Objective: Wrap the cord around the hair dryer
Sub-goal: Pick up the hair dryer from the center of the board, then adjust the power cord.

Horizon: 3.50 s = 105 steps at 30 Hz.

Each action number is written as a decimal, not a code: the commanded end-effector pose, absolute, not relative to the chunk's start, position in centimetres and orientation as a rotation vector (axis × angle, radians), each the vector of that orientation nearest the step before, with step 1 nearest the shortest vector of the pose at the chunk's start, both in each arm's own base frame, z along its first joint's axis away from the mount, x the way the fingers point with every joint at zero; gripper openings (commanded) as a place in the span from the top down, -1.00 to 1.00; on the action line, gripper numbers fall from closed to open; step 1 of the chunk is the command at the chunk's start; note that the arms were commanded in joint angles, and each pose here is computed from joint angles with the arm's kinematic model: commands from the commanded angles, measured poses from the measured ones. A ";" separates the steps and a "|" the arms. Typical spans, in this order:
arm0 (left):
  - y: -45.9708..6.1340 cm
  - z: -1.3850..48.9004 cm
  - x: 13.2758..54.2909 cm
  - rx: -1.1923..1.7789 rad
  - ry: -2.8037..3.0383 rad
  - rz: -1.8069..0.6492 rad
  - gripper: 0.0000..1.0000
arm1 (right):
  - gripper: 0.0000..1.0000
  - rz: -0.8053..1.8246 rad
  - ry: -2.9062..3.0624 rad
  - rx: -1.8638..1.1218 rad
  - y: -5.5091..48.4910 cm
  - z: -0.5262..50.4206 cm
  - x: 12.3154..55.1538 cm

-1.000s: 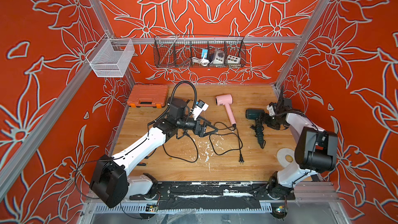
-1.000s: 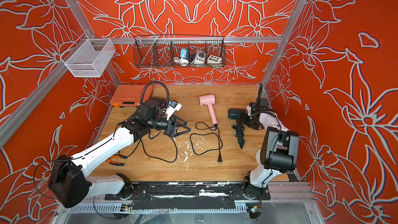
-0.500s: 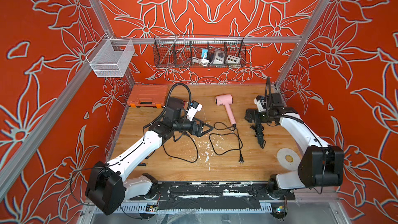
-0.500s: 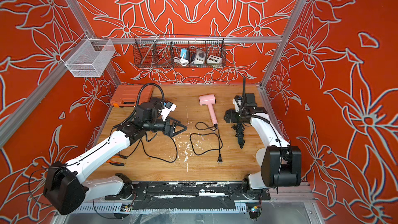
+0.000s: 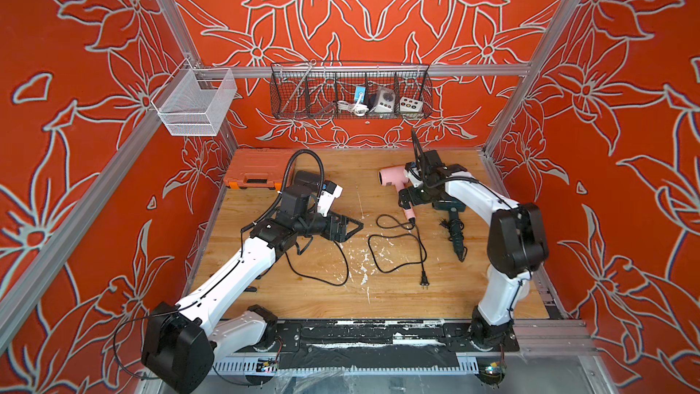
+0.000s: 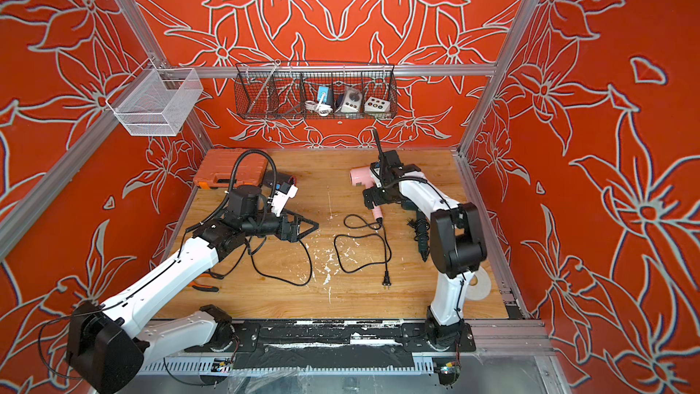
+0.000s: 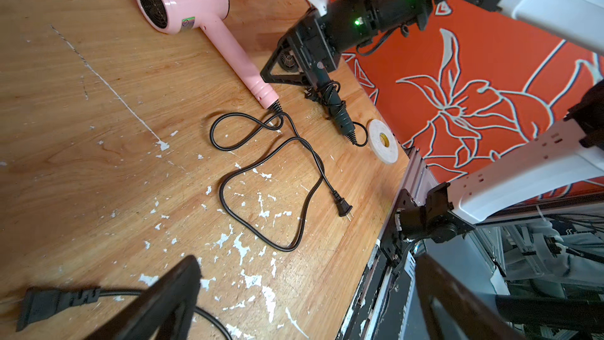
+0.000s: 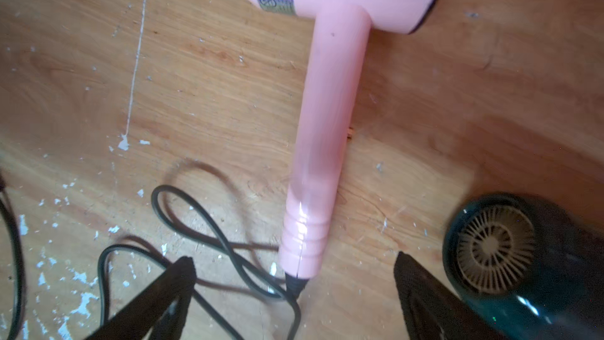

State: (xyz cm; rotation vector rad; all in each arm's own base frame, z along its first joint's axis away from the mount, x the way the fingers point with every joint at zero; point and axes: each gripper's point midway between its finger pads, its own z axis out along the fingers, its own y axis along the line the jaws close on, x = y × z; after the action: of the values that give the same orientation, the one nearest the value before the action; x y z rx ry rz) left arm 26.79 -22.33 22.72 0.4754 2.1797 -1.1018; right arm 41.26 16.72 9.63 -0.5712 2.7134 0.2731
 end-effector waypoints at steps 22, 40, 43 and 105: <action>-21.8 22.7 27.4 0.474 2.175 -1.108 -1.00 | -0.06 0.097 2.925 -0.628 18.0 2.0 44.4; -21.3 23.3 28.1 0.440 2.152 -1.083 -0.99 | 1.00 0.175 2.672 -0.666 19.0 7.8 45.0; -21.2 23.8 28.4 0.432 2.137 -1.077 -0.99 | 1.00 0.183 2.599 -0.667 19.0 10.0 45.0; -25.2 33.2 26.9 0.802 1.947 -1.432 -0.84 | 1.00 0.235 1.249 -1.509 26.3 31.5 25.1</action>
State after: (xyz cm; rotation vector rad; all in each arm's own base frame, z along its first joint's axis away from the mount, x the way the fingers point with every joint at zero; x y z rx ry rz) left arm 27.22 -25.15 33.41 0.7928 1.9421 -1.4617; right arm 24.43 25.84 28.09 -1.5484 1.3478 0.2985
